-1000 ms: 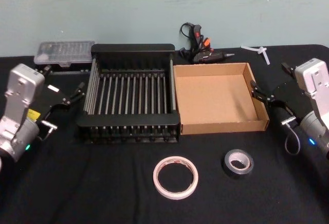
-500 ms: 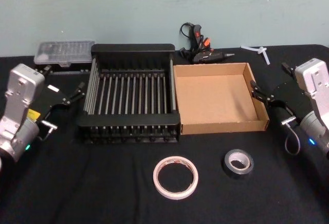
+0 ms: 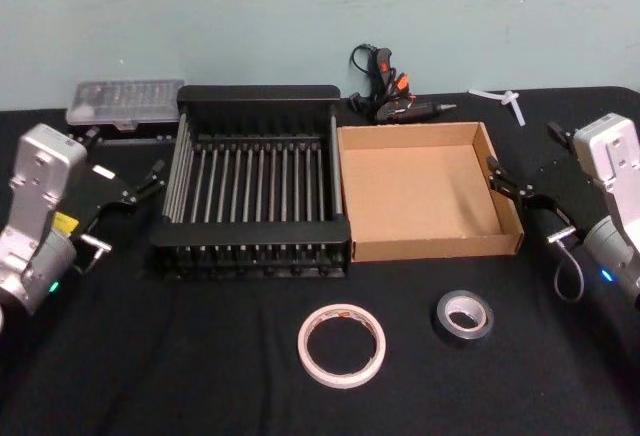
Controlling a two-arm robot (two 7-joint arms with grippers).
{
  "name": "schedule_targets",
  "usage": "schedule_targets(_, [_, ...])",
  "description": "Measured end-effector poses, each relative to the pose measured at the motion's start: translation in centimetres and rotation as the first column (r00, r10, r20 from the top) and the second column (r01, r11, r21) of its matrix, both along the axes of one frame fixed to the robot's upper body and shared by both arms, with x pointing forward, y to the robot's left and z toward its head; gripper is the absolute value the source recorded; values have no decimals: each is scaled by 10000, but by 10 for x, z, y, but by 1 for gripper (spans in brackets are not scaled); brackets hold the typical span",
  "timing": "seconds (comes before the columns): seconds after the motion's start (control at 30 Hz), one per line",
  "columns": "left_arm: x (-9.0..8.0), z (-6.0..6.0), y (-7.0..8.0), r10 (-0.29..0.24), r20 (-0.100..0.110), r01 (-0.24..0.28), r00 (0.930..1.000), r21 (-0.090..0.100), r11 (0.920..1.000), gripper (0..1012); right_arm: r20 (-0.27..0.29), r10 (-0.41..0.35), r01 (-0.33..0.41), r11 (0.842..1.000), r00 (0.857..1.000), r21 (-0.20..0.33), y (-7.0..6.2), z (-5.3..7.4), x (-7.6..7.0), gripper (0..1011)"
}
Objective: Pick up the white tape and place it into the black box , Pick up the silver tape and place it into the brown box.
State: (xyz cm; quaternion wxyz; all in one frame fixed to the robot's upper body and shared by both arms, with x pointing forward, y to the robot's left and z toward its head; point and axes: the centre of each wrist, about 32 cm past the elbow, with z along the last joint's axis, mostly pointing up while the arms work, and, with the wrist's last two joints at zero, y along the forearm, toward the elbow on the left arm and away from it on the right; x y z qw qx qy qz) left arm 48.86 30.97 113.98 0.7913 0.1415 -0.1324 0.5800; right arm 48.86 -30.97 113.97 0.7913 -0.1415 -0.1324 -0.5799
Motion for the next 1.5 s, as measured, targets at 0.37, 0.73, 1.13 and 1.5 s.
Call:
schedule_targets(0.37, [0,0,0,-1,0,1,10000,0,10000,1002,0,0,0,10000,10000,0,0,0,0,1002])
schedule_targets(0.73, [0,0,0,0,1,0,10000,0,10000,1001,0,0,0,10000,10000,0,0,0,0,1002])
schedule_targets(1.13, [0,0,0,-1,1,1,10000,0,10000,1001,0,0,0,10000,10000,0,0,0,0,1002])
schedule_targets(1.5, [0,0,0,0,0,0,10000,0,10000,1001,-142,80,-80,10000,9999,-31,0,5,-2,1002])
